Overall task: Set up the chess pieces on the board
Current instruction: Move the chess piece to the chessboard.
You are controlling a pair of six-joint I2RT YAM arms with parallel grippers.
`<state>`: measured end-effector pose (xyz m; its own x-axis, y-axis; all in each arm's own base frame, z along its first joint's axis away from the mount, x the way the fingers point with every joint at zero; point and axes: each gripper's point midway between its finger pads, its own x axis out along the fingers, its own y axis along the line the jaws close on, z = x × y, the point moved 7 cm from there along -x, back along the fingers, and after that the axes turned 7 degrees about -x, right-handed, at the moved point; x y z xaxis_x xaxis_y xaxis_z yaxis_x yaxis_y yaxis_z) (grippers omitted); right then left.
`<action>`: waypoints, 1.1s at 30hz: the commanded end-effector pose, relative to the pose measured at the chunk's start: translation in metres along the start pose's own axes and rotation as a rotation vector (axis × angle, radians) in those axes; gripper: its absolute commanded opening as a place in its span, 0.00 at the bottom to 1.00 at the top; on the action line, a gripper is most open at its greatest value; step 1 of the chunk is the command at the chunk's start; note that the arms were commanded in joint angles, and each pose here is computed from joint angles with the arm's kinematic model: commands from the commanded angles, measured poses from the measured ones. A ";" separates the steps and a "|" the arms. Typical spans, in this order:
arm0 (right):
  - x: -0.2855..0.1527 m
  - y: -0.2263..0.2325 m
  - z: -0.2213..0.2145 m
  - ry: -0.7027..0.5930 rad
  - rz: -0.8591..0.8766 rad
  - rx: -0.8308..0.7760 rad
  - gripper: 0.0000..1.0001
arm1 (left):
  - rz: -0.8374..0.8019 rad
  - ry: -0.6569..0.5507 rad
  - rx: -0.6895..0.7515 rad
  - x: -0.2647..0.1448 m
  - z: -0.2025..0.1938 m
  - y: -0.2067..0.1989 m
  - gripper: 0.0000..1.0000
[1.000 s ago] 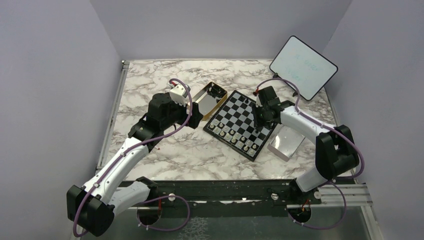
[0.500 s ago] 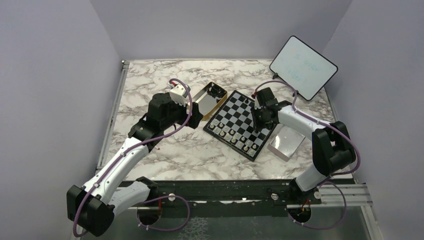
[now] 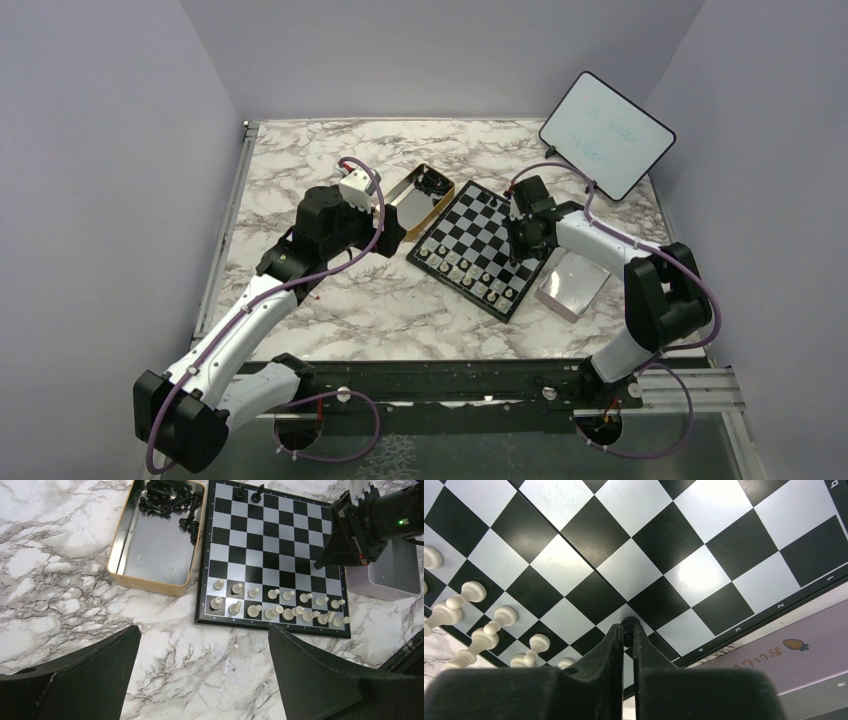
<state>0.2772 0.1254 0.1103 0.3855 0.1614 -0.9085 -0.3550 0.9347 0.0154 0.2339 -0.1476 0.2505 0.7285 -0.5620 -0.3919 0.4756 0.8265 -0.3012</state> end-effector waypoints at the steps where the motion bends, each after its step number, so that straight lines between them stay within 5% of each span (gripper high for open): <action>1: -0.006 -0.006 0.000 -0.001 -0.042 0.012 0.08 | 0.004 -0.039 0.000 -0.006 0.008 -0.002 0.99; 19: -0.009 -0.076 0.020 -0.052 -0.162 0.143 0.04 | -0.005 -0.033 -0.005 -0.006 0.006 -0.003 0.99; 33: 0.005 -0.086 0.022 -0.039 -0.163 0.168 0.05 | -0.004 -0.034 -0.003 -0.006 0.007 -0.003 0.99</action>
<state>0.3138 0.0526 0.1103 0.4285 0.0101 -0.9035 -0.1384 0.9889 -0.0546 0.2331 -0.1475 0.2519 0.7299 -0.5632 -0.3873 0.4738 0.8254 -0.3071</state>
